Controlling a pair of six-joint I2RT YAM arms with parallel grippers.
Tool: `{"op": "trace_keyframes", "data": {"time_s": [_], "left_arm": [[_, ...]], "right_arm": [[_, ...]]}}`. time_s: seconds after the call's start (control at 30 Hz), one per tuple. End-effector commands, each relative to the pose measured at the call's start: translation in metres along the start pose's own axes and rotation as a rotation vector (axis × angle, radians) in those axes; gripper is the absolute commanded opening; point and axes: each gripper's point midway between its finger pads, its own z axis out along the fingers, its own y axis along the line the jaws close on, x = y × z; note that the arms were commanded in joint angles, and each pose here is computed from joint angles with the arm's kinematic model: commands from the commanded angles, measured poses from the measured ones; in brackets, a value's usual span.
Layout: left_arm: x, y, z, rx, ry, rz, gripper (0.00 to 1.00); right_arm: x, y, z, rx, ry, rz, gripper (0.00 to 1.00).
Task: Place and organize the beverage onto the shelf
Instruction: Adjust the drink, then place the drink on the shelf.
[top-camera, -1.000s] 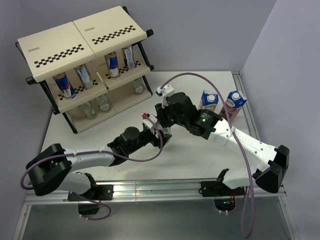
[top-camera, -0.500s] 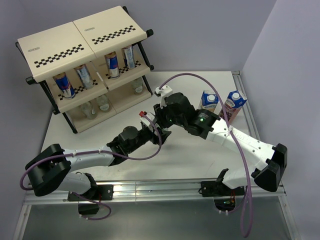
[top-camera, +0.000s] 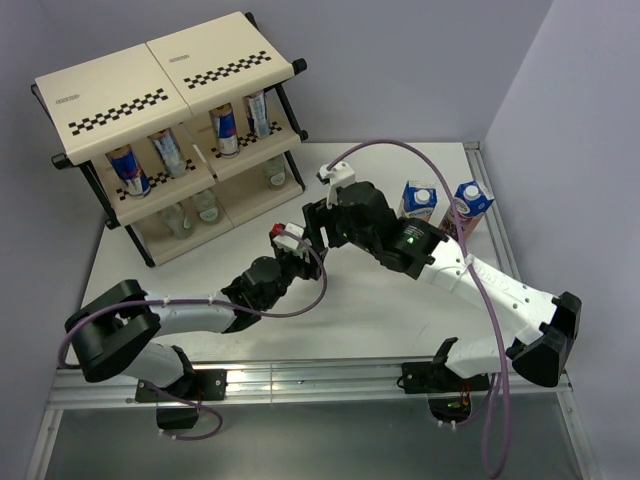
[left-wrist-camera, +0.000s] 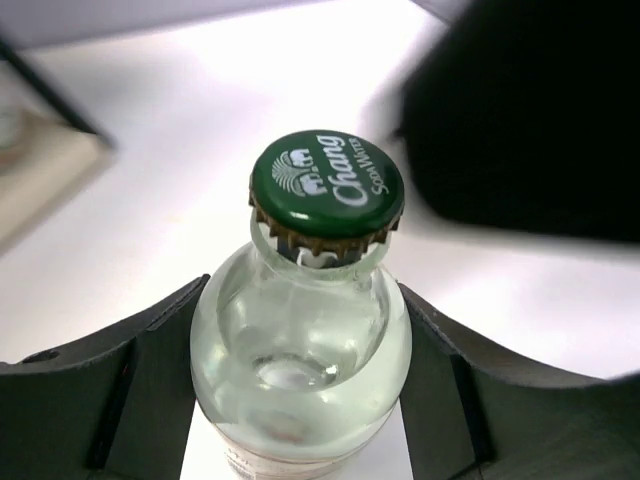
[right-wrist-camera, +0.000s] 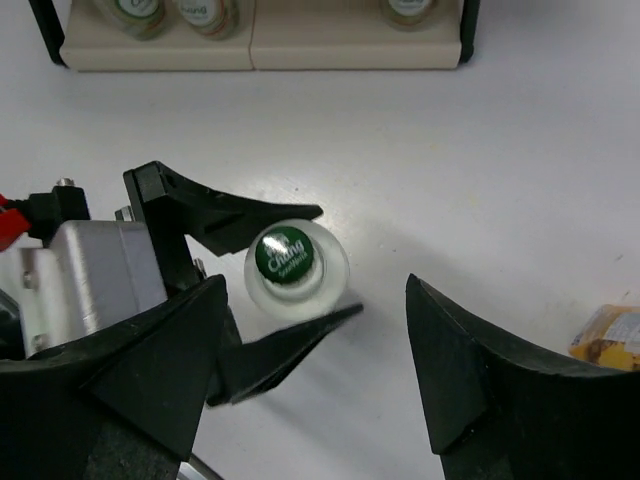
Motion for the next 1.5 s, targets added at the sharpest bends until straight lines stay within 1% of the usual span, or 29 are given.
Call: {"op": "trace_keyframes", "data": {"time_s": [0.0, 0.1, 0.23, 0.3, 0.37, 0.4, 0.43, 0.6, 0.77, 0.83, 1.0, 1.23, 1.47], "left_arm": [[-0.076, 0.034, 0.004, -0.217, -0.322, -0.052, 0.00], [-0.079, 0.050, 0.016, -0.308, -0.356, -0.034, 0.00], [-0.087, 0.068, 0.035, -0.350, -0.390, -0.053, 0.00], [-0.085, 0.083, 0.041, -0.386, -0.383, -0.062, 0.00], [-0.086, 0.089, 0.048, -0.389, -0.384, -0.065, 0.00], [-0.088, 0.099, 0.050, -0.411, -0.389, -0.076, 0.00], [-0.090, 0.104, 0.053, -0.418, -0.396, -0.081, 0.00], [-0.093, 0.142, 0.063, -0.488, -0.417, -0.128, 0.00], [-0.093, 0.173, 0.071, -0.533, -0.426, -0.136, 0.00], [-0.099, 0.184, 0.073, -0.545, -0.440, -0.136, 0.00], [-0.097, 0.213, 0.082, -0.583, -0.427, -0.127, 0.00], [-0.107, 0.239, 0.089, -0.621, -0.443, -0.080, 0.00], [-0.103, 0.268, 0.093, -0.658, -0.435, -0.059, 0.00]], "right_arm": [[-0.049, 0.001, -0.025, 0.016, -0.151, 0.041, 0.80], [-0.047, -0.014, -0.029, 0.075, -0.155, 0.057, 0.81], [-0.044, -0.051, -0.040, 0.190, -0.179, 0.138, 0.84], [-0.043, -0.075, -0.050, 0.252, -0.208, 0.184, 0.91], [-0.042, -0.089, -0.060, 0.295, -0.231, 0.214, 0.93], [-0.042, -0.095, -0.064, 0.315, -0.241, 0.220, 0.97], [-0.042, -0.099, -0.066, 0.325, -0.245, 0.223, 0.97], [-0.043, -0.098, -0.072, 0.305, -0.261, 0.225, 0.98], [-0.049, -0.089, -0.077, 0.246, -0.286, 0.220, 0.98], [-0.050, -0.086, -0.078, 0.231, -0.290, 0.217, 0.98], [-0.053, -0.082, -0.082, 0.204, -0.307, 0.216, 0.98], [-0.052, -0.079, -0.081, 0.183, -0.302, 0.207, 0.98], [-0.053, -0.069, -0.077, 0.127, -0.301, 0.205, 0.98]]}}
